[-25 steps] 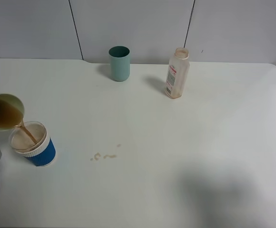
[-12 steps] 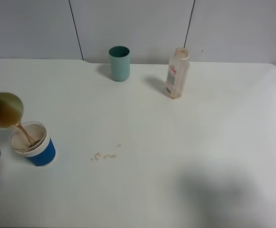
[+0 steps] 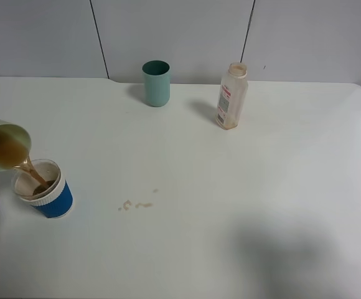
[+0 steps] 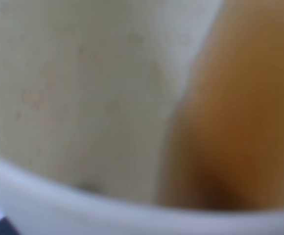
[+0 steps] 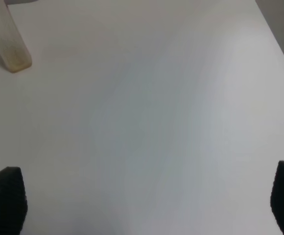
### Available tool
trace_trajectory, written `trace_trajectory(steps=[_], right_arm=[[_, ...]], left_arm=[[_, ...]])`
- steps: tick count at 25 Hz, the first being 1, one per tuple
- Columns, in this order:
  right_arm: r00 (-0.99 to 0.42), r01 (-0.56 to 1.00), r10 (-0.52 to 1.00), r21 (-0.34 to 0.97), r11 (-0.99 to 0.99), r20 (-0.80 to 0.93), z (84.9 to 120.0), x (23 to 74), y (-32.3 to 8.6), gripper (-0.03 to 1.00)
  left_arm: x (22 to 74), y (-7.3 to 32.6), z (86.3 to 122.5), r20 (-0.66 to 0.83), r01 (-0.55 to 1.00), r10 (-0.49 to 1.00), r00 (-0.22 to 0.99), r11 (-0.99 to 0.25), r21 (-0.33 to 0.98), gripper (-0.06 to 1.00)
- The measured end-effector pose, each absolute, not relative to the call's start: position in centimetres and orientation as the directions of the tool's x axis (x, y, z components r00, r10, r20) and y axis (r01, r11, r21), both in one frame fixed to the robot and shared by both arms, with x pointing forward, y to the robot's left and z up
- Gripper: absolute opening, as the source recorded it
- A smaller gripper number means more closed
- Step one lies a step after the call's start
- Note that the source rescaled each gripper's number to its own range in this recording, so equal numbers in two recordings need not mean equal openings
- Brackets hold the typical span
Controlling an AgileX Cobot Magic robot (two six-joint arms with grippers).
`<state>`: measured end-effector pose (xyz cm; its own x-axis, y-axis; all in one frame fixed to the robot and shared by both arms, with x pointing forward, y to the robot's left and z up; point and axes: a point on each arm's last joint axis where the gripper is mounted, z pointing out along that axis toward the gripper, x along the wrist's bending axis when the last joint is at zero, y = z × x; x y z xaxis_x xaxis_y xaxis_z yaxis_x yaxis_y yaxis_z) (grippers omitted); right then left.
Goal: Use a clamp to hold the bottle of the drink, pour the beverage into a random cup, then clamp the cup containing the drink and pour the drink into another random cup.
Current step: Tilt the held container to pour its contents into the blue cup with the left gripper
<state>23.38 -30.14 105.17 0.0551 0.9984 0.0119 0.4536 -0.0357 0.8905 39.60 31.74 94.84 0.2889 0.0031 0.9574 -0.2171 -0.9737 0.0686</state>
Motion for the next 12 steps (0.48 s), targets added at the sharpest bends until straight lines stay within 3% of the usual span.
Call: trace_trajectory(steps=[12], right_arm=[[0.055,0.454,0.998,0.891,-0.036,0.012,105.17,23.38,-30.14,1.00]], left_arm=[[39.61,31.73,94.87,0.960,-0.233,-0.045,0.275,-0.972,0.021,0.01]])
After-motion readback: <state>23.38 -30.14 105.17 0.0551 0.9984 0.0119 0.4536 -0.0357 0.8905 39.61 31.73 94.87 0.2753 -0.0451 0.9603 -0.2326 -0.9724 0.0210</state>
